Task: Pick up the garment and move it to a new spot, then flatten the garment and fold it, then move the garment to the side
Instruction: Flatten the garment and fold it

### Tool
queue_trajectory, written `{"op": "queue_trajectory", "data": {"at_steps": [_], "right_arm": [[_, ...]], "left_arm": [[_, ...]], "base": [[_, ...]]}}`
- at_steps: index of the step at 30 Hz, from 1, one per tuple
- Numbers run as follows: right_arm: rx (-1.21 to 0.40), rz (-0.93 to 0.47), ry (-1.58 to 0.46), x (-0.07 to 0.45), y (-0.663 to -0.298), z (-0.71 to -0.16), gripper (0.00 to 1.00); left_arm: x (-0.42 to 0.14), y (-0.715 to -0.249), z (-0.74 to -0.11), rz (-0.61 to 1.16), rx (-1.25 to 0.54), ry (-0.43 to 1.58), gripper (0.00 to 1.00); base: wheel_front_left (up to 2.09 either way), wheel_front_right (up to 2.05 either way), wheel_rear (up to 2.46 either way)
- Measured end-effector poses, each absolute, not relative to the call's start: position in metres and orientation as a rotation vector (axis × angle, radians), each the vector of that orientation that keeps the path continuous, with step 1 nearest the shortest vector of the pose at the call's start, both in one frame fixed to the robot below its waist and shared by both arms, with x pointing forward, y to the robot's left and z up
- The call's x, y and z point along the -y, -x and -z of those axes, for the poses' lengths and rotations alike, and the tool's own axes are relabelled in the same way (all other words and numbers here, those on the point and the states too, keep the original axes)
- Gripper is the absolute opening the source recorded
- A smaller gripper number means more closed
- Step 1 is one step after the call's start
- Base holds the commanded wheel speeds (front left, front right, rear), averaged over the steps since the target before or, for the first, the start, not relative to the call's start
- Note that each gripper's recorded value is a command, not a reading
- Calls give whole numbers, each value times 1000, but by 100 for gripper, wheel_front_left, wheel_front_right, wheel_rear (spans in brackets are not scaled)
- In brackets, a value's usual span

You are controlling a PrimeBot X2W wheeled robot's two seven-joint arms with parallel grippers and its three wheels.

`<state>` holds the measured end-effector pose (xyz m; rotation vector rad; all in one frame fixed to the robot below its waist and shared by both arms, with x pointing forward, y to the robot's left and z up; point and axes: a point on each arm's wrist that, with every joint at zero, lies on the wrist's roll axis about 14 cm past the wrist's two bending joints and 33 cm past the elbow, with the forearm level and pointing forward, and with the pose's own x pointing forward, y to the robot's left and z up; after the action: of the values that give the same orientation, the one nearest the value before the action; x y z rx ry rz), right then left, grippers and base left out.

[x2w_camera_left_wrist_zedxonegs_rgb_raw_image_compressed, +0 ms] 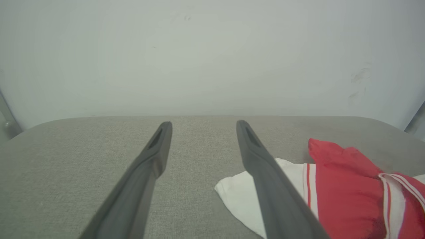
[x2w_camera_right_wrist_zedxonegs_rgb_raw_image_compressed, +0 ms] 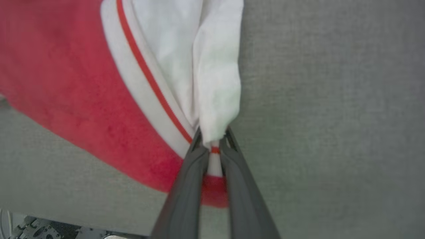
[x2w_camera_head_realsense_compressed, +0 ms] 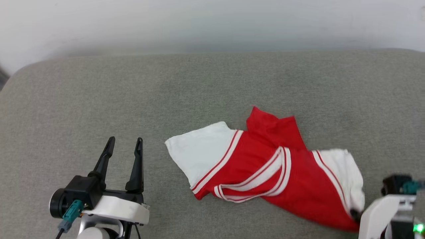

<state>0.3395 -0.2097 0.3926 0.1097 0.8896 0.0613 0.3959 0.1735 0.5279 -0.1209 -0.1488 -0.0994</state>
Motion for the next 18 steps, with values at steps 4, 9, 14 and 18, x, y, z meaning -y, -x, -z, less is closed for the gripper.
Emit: {"op": "queue_trajectory", "data": {"at_steps": [4,9,14,18], "right_arm": [[-941,-20,-187,207,-308,-372,55],[-817,17,-213,211,-315,-380,100],[-513,35,-185,216,-345,-425,100],[-286,14,-157,210,-367,-467,100]], "left_arm": [[-171,-396,-527,103,143,125,100],[-170,-392,-523,102,130,132,100],[-173,-386,-524,91,127,133,100],[-175,-384,-525,88,125,125,100]], "base": [[0,0,0],[0,0,0],[0,0,0],[0,0,0]]}}
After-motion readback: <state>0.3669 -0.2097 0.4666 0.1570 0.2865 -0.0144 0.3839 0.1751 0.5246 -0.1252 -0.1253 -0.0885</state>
